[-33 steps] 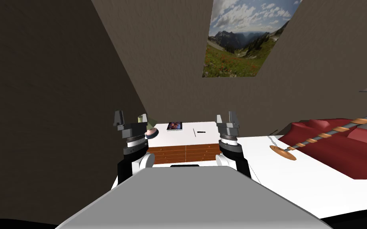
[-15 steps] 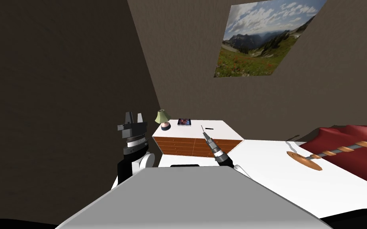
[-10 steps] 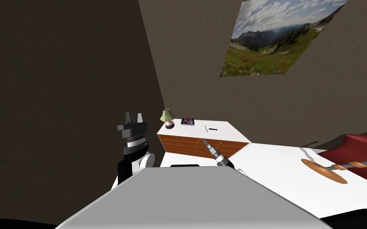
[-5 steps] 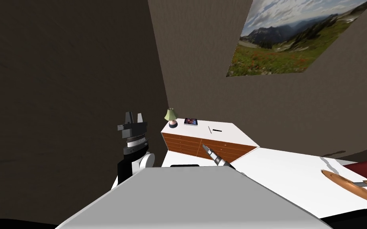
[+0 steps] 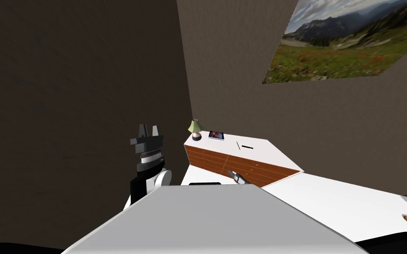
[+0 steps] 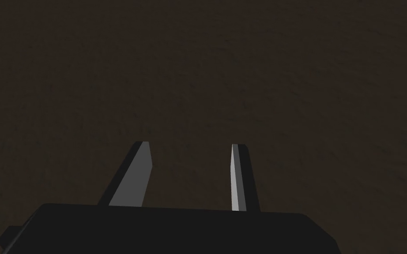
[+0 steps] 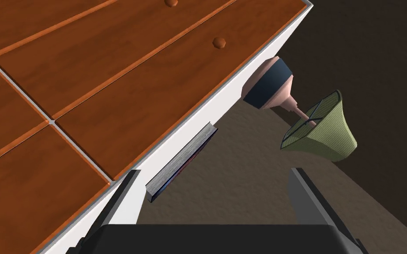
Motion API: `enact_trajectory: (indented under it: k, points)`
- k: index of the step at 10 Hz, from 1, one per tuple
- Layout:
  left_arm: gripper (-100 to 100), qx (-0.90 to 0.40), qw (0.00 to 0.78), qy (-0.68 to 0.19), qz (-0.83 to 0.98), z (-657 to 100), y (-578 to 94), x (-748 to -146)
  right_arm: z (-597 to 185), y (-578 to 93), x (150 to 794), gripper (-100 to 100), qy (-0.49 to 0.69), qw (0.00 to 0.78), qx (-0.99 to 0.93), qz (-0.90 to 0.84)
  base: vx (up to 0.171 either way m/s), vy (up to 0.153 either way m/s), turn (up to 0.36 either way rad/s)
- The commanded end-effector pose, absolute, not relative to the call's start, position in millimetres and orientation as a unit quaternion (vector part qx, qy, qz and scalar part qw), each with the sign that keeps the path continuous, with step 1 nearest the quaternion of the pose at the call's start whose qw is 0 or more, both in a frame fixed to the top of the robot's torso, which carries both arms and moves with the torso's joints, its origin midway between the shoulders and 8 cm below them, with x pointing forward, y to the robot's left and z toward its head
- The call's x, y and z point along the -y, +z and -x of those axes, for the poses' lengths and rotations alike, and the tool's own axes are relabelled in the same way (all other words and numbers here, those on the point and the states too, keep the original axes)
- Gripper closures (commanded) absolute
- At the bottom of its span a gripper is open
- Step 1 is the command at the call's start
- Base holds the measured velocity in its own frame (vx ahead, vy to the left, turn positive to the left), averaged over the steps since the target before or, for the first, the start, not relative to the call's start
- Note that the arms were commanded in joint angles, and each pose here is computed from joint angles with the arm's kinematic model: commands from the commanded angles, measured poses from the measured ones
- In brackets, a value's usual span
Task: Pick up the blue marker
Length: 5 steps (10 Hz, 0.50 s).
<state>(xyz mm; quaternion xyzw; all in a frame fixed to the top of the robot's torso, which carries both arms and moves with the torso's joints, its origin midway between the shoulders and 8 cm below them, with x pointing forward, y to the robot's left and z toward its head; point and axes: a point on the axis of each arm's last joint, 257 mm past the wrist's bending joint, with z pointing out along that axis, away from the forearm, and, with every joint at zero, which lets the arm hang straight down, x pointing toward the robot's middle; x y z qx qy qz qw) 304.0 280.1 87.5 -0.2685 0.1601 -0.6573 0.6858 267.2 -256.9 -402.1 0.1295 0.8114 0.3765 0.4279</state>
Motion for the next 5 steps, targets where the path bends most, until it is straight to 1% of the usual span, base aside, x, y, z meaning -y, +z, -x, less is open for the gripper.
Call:
enact_trajectory:
  k: [1,2,3,4,5]
  points:
    - [0,-0.160,0.686,-0.657,0.268,-304.0,87.5,-280.1,-252.2,-422.0,276.6,-100,0.353,0.409,-0.832,-0.127,-0.019,0.021,0.146]
    - [0,-0.160,0.686,-0.657,0.268,-304.0,87.5,-280.1,-237.3,-436.2,288.2,-100,0.334,0.391,-0.852,-0.102,-0.028,0.024,0.273]
    - [0,-0.160,0.686,-0.657,0.268,-304.0,87.5,-280.1,-229.8,-447.0,298.6,-100,0.323,0.382,-0.859,-0.110,-0.021,0.013,0.107]
    - [0,-0.160,0.686,-0.657,0.268,-304.0,87.5,-280.1,-209.2,-465.3,318.3,-100,0.297,0.358,-0.881,-0.089,-0.028,0.017,0.267]
    - [0,-0.160,0.686,-0.657,0.268,-304.0,87.5,-280.1,-189.3,-481.1,333.9,-100,0.275,0.335,-0.898,-0.071,-0.043,0.018,0.425]
